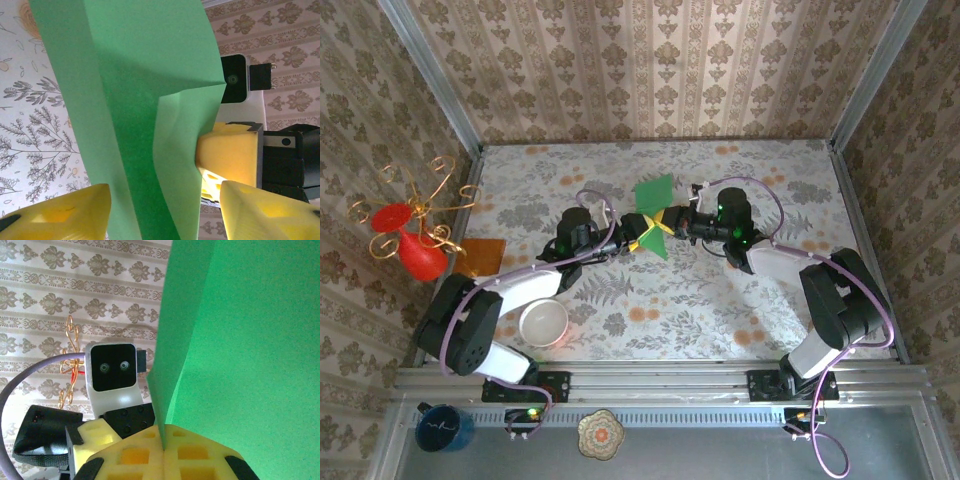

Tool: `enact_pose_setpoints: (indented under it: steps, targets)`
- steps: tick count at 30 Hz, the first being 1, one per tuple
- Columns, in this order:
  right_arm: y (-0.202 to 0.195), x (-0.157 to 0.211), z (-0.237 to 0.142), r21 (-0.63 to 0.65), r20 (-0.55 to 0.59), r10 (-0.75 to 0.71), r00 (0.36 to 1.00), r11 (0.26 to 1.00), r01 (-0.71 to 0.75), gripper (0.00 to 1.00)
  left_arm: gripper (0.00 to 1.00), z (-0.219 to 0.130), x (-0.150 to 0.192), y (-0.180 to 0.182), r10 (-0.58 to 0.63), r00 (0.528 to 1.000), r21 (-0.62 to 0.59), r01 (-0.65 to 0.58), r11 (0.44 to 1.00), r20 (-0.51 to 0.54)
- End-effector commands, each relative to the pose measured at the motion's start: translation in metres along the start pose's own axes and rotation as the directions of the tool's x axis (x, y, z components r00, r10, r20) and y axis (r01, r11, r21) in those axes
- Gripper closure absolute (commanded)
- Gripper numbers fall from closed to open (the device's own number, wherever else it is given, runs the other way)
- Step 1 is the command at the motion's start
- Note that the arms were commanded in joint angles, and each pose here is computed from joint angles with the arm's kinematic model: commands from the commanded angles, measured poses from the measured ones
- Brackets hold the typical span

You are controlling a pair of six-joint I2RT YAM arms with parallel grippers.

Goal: Fold a paper plane with a square sheet of paper (pick it up from the middle)
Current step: Turn over the paper at the center of the table.

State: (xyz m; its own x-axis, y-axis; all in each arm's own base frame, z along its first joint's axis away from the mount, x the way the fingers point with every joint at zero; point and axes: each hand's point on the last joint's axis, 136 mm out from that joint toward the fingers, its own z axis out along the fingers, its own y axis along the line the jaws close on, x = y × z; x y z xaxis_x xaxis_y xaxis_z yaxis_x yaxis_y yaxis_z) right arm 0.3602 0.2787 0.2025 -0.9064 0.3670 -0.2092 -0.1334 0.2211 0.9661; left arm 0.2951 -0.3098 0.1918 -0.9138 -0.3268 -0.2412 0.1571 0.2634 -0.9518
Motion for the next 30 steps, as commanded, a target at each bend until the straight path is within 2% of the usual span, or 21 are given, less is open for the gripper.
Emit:
enact_pose_setpoints:
  steps: [1,14,20,24,30]
  targets:
    - [0.017,-0.004,-0.003,-0.045,-0.002,-0.029,1.000,0.999,0.029,0.96,0.46,0.002,-0.004,-0.014,0.018,1.000,0.059,-0.018,0.998,-0.001]
    - [-0.001,-0.003,-0.006,0.005,-0.003,-0.005,1.000,1.000,0.005,0.93,0.71,0.006,-0.001,-0.005,0.007,0.999,0.031,-0.006,0.999,-0.032]
    - [-0.015,-0.003,-0.011,0.057,0.004,0.015,1.000,0.998,-0.015,0.83,0.83,0.007,-0.002,0.001,-0.003,0.999,0.019,0.004,1.000,-0.034]
    - [-0.027,-0.006,-0.020,0.111,0.022,0.022,0.999,0.994,-0.025,0.73,0.91,0.007,-0.002,0.008,-0.008,0.999,0.007,0.008,1.000,-0.035]
    - [-0.058,-0.017,-0.052,0.293,0.101,0.015,0.995,0.955,-0.044,0.58,0.93,0.002,-0.003,0.031,-0.024,0.999,-0.072,0.022,0.997,-0.031]
